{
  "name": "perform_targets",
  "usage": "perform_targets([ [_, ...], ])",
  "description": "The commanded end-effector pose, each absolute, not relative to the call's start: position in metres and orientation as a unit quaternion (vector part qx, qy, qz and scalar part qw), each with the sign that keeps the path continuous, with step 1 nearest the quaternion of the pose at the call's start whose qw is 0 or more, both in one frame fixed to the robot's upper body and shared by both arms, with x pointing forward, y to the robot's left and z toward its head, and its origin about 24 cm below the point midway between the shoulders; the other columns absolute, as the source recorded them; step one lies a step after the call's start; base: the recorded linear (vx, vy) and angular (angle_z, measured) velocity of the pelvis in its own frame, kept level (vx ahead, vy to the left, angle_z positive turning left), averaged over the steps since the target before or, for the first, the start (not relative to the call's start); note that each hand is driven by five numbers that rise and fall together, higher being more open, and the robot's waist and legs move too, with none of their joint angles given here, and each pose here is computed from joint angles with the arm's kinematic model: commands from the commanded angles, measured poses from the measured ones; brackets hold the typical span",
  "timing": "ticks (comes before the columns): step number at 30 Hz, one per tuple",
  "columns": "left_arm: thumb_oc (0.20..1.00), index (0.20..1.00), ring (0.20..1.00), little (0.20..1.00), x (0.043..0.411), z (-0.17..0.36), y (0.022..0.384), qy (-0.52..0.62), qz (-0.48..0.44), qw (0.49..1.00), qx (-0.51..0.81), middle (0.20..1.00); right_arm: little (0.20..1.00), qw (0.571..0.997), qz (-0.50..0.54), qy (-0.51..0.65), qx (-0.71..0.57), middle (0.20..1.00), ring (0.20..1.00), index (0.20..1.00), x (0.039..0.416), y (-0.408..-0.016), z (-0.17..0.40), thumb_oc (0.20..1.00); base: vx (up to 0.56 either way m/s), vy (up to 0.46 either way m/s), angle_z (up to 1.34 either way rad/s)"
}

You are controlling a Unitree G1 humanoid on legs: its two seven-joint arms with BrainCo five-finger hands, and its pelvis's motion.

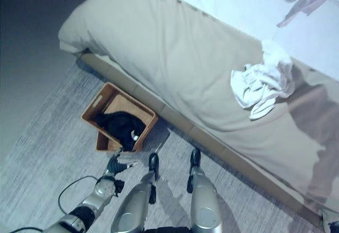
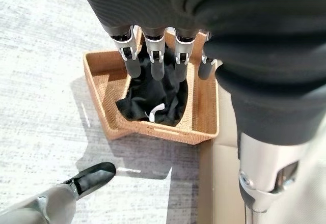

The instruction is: Pick up clothes into the bucket

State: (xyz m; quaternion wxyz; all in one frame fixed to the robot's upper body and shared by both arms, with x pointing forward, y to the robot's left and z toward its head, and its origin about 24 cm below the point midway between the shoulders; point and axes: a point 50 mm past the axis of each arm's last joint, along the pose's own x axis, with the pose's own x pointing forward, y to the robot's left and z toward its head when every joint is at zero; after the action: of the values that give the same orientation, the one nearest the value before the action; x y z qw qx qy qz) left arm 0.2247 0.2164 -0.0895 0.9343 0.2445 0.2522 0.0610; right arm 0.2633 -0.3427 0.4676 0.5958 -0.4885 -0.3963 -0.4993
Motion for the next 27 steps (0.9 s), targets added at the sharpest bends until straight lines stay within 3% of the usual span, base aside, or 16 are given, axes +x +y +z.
perform_targets([
  [1, 1.000, 1.000, 1.000, 1.000, 0.197, -0.100, 0.231, 0.275, 0.043, 0.921, 0.273, 1.000, 0.200, 0.581, -0.493, -0.428, -0.486, 0.200, 0.200, 0.200, 0.251, -0.337, 0.479, 0.200, 0.10, 0.028, -0.07],
  [5, 1.000, 1.000, 1.000, 1.000, 0.206, -0.091, 0.225, 0.246, 0.020, 0.932, 0.266, 1.000, 0.200, 0.583, -0.482, -0.428, -0.494, 0.200, 0.200, 0.200, 0.254, -0.332, 0.481, 0.200, 0.07, 0.015, -0.01],
  [8, 1.000, 1.000, 1.000, 1.000, 0.228, -0.062, 0.207, 0.165, -0.027, 0.958, 0.234, 1.000, 0.200, 0.609, -0.452, -0.428, -0.491, 0.200, 0.200, 0.200, 0.261, -0.323, 0.484, 0.200, 0.11, 0.027, -0.04],
  [13, 1.000, 1.000, 1.000, 1.000, 0.271, 0.037, 0.184, -0.033, -0.115, 0.983, 0.142, 1.000, 0.200, 0.689, -0.346, -0.416, -0.483, 0.200, 0.200, 0.200, 0.290, -0.300, 0.468, 0.200, 0.09, 0.028, -0.20],
  [16, 1.000, 1.000, 1.000, 1.000, 0.287, 0.102, 0.171, -0.151, -0.154, 0.968, 0.130, 1.000, 0.200, 0.721, -0.280, -0.397, -0.495, 0.200, 0.200, 0.200, 0.309, -0.284, 0.445, 0.200, 0.06, 0.021, -0.22],
  [18, 1.000, 1.000, 1.000, 1.000, 0.287, 0.102, 0.172, -0.150, -0.154, 0.968, 0.132, 1.000, 0.200, 0.722, -0.281, -0.395, -0.494, 0.200, 0.200, 0.200, 0.309, -0.285, 0.443, 0.200, 0.00, 0.002, -0.11],
  [21, 1.000, 1.000, 1.000, 1.000, 0.301, 0.184, 0.135, -0.295, -0.223, 0.918, 0.146, 1.000, 0.200, 0.762, -0.151, -0.336, -0.532, 0.200, 0.200, 0.200, 0.335, -0.264, 0.380, 0.200, 0.03, 0.001, -0.10],
  [27, 1.000, 1.000, 1.000, 1.000, 0.302, 0.214, 0.100, -0.333, -0.297, 0.884, 0.136, 1.000, 0.200, 0.796, -0.035, -0.298, -0.525, 0.200, 0.200, 0.200, 0.338, -0.246, 0.325, 0.200, 0.00, 0.000, -0.01],
])
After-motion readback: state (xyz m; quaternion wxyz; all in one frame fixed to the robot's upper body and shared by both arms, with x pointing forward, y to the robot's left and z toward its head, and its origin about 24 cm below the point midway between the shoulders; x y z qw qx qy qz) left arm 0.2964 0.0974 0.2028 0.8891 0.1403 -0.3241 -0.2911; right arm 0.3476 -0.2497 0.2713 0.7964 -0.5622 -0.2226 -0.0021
